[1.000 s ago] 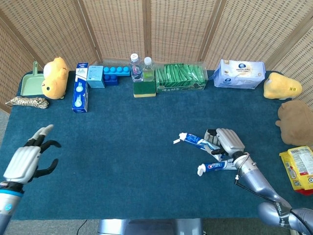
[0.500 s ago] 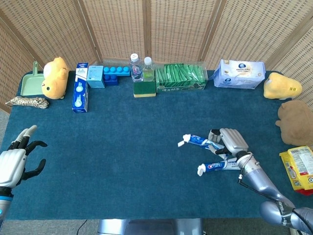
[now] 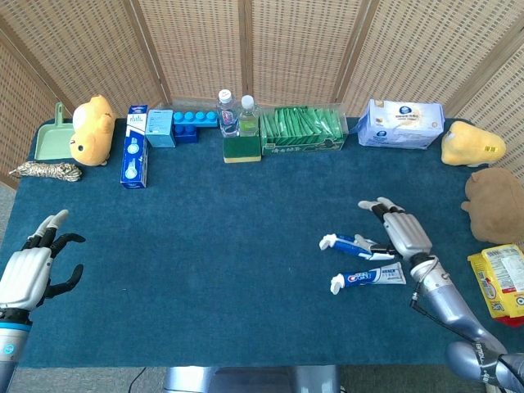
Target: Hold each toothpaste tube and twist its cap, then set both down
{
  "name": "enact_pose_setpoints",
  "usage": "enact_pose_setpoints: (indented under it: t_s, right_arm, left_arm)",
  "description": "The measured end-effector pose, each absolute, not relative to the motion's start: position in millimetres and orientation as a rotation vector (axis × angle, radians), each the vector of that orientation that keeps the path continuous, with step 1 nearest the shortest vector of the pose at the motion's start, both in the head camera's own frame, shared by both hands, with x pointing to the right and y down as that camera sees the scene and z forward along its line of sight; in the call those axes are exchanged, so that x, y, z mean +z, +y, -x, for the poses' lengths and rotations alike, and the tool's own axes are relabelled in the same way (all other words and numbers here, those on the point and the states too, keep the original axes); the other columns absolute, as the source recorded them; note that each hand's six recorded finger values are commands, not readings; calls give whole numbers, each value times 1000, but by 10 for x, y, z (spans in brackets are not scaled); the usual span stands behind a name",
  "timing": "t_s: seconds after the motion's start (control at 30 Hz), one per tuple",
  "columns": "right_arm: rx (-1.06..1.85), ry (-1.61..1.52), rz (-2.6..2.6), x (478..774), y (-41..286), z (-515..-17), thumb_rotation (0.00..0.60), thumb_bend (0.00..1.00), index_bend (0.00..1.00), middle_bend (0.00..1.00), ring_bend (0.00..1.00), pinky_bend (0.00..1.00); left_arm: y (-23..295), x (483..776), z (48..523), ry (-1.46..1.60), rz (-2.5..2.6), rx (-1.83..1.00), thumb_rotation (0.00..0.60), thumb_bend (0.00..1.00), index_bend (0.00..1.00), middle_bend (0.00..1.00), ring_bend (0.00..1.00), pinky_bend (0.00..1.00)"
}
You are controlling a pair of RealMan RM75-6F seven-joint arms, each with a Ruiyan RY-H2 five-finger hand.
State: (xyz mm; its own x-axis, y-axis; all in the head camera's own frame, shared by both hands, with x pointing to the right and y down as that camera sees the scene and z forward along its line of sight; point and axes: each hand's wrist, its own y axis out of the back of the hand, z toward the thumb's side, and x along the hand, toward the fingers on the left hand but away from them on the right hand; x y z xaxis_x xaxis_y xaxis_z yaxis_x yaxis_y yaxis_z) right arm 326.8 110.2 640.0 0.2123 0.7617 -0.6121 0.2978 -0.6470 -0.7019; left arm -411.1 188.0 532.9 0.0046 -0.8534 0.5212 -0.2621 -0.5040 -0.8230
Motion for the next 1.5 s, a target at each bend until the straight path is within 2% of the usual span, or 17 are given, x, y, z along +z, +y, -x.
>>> enact_pose_setpoints:
  t_s: [0.03, 0.1, 0.23, 0.27, 0.53, 0.97, 1.17, 1.5]
  right_arm:
    - [1424, -995, 2055, 6389, 1101, -3285, 301, 377, 145, 187, 58, 163]
    - [1410, -1032, 2045, 6354, 1098, -3321, 345, 377, 149, 192, 65, 163]
    - [1360, -1101, 2015, 6247, 1122, -3380, 564, 372, 191, 213, 84, 166]
    - [1343, -1117, 2002, 6208, 1140, -3397, 595, 373, 211, 219, 90, 167]
    - [1344, -1116, 1814, 6020, 1358, -3589, 600, 378, 262, 224, 95, 171]
    - [1486, -1110, 1516, 5732, 2154, -3965, 600, 378, 299, 239, 107, 171]
    - [1472, -1120, 1508, 5633, 2268, -4001, 600, 379, 300, 239, 118, 172]
    - [1469, -1133, 1534, 5690, 2287, -4022, 600, 378, 303, 238, 118, 171]
  left_arm:
    - [1880, 5331, 4114, 1144, 1778, -1528, 600, 367, 292, 34, 0, 130]
    - [1884, 5341, 4126, 1134, 1763, -1532, 600, 367, 284, 34, 0, 118]
    - [1942, 5394, 4182, 1109, 1737, -1562, 600, 367, 267, 35, 0, 108]
    - [1967, 5407, 4203, 1105, 1732, -1570, 600, 367, 263, 39, 0, 107]
    - [2147, 5398, 4384, 1126, 1669, -1594, 600, 368, 248, 72, 0, 100]
    - [2556, 5308, 4604, 1177, 1580, -1601, 600, 367, 236, 92, 0, 98]
    - [2631, 5267, 4630, 1172, 1568, -1632, 600, 367, 223, 79, 0, 93]
    - [2595, 5178, 4581, 1184, 1551, -1608, 600, 367, 223, 79, 0, 93]
